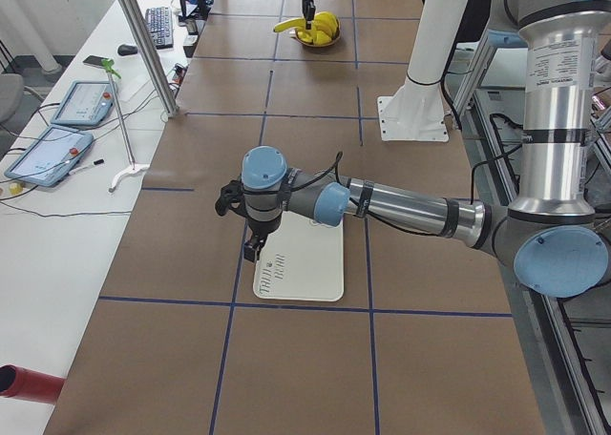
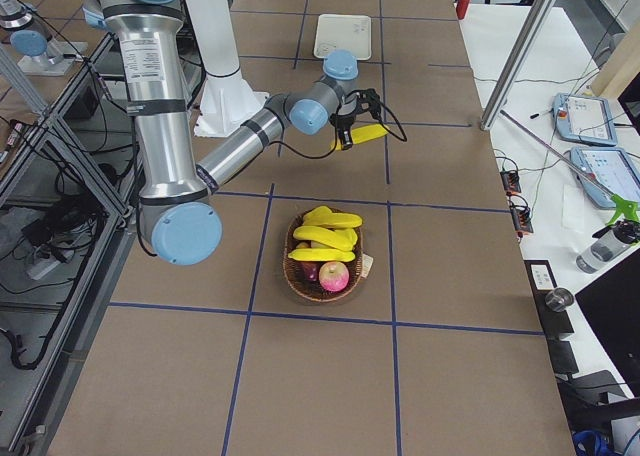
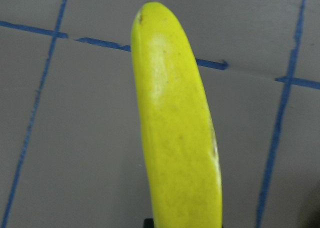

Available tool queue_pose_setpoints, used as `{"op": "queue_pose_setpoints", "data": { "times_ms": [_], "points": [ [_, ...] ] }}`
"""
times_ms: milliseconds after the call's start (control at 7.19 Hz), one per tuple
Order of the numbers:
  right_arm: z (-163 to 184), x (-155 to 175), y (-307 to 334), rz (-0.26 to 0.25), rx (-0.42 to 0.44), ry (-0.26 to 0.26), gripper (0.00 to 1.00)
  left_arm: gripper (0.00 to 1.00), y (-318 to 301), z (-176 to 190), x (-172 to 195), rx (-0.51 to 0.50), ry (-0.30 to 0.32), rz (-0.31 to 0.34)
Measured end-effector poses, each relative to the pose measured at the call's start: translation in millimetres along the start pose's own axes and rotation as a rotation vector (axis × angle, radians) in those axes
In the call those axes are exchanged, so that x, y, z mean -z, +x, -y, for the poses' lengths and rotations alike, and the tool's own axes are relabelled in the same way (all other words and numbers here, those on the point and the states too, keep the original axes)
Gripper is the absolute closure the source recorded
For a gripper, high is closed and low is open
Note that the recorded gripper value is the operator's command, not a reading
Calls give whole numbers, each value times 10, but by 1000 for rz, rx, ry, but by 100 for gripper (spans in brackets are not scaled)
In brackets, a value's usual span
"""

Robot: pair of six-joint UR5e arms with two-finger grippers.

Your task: Transfer all bananas from basket to plate

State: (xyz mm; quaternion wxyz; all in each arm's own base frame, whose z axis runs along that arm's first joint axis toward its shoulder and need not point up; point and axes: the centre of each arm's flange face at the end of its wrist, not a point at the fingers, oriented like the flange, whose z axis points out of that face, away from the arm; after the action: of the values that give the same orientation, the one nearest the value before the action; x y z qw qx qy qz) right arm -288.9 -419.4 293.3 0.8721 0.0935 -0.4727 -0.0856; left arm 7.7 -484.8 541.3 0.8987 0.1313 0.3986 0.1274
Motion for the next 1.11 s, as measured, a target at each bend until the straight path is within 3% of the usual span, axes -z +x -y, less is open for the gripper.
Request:
{"op": "queue_pose_setpoints", "data": {
  "times_ms": [278, 556, 834, 1112],
  "points": [
    [-26, -310, -1019, 46, -77, 41, 97, 0, 605, 302, -164, 108, 50, -57],
    [-87, -531, -1727, 73, -138, 88, 96, 0, 1496, 765, -307, 255, 83, -166],
    [-179, -625, -2168, 113, -169, 130, 96, 0, 2743, 1242, -442, 351, 41, -298],
    [-217, -882, -2383, 210, -197, 185, 96, 1, 3643, 1465, -419, 377, 6, -388]
  ]
}}
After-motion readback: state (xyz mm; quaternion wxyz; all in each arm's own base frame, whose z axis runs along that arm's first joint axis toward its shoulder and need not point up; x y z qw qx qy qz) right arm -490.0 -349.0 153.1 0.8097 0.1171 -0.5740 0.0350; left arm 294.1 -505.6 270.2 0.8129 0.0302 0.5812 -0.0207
